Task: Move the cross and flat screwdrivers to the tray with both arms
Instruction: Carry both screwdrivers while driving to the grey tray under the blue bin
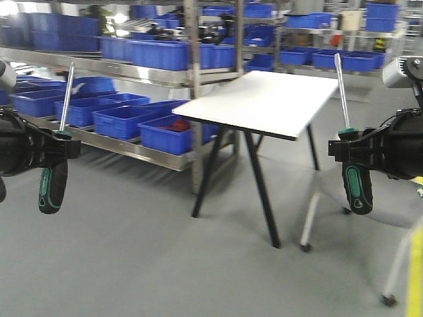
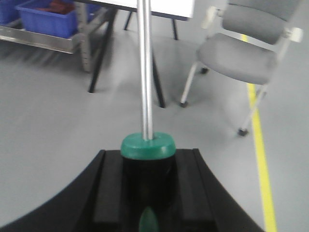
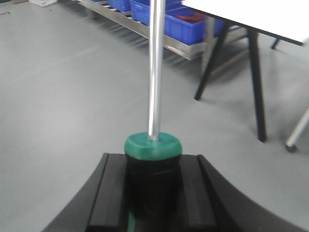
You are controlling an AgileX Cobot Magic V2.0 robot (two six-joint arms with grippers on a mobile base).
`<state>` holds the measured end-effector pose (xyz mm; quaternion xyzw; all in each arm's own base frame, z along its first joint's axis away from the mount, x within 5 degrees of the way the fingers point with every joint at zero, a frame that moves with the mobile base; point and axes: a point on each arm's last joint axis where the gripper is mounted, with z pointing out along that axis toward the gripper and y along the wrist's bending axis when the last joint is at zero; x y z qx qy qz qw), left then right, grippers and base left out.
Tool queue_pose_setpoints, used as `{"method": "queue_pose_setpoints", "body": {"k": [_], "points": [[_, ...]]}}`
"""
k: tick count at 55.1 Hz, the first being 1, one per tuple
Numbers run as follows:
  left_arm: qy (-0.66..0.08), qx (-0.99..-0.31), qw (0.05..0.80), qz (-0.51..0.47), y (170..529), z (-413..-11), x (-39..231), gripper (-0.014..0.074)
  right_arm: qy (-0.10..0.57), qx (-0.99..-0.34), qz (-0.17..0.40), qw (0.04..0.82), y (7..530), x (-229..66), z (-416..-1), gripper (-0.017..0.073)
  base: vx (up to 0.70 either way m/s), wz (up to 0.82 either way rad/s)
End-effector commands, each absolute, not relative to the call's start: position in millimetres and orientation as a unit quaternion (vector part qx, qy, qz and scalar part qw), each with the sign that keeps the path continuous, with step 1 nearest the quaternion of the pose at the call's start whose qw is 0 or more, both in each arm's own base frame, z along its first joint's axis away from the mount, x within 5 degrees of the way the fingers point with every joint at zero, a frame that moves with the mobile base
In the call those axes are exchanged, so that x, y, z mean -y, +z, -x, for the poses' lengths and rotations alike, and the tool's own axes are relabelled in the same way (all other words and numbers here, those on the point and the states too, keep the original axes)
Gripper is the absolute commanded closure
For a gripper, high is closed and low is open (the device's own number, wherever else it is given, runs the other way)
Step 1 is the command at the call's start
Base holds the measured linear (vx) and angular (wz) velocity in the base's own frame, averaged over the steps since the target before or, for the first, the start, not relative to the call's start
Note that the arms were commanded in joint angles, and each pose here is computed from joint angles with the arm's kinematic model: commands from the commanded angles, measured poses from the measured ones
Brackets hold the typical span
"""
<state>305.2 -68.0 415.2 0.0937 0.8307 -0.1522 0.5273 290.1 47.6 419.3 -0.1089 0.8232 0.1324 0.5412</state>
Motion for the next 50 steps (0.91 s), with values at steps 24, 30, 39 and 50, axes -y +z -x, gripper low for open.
{"method": "queue_pose_setpoints", "body": {"k": [24, 30, 39, 50], "points": [[-0.161, -0.792, 0.584, -0.077, 442.5, -296.3, 66.2, 0.0591, 0.127, -0.785, 0.095, 0.599, 446.6, -43.9, -282.3, 0.0567, 0.58, 0.55], [-0.161, -0.792, 0.584, -0.077, 442.5, -296.3, 66.2, 0.0591, 0.126, -0.785, 0.096, 0.599, 446.5, -43.9, -282.3, 0.0567, 0.58, 0.56], [-0.161, -0.791, 0.585, -0.076, 442.6, -296.4, 66.1, 0.0591, 0.127, -0.785, 0.096, 0.599, 446.5, -43.9, -282.3, 0.0567, 0.58, 0.56], [-0.161, -0.792, 0.584, -0.077, 442.5, -296.3, 66.2, 0.0591, 0.127, -0.786, 0.096, 0.598, 446.3, -44.0, -282.2, 0.0567, 0.58, 0.52]]}}
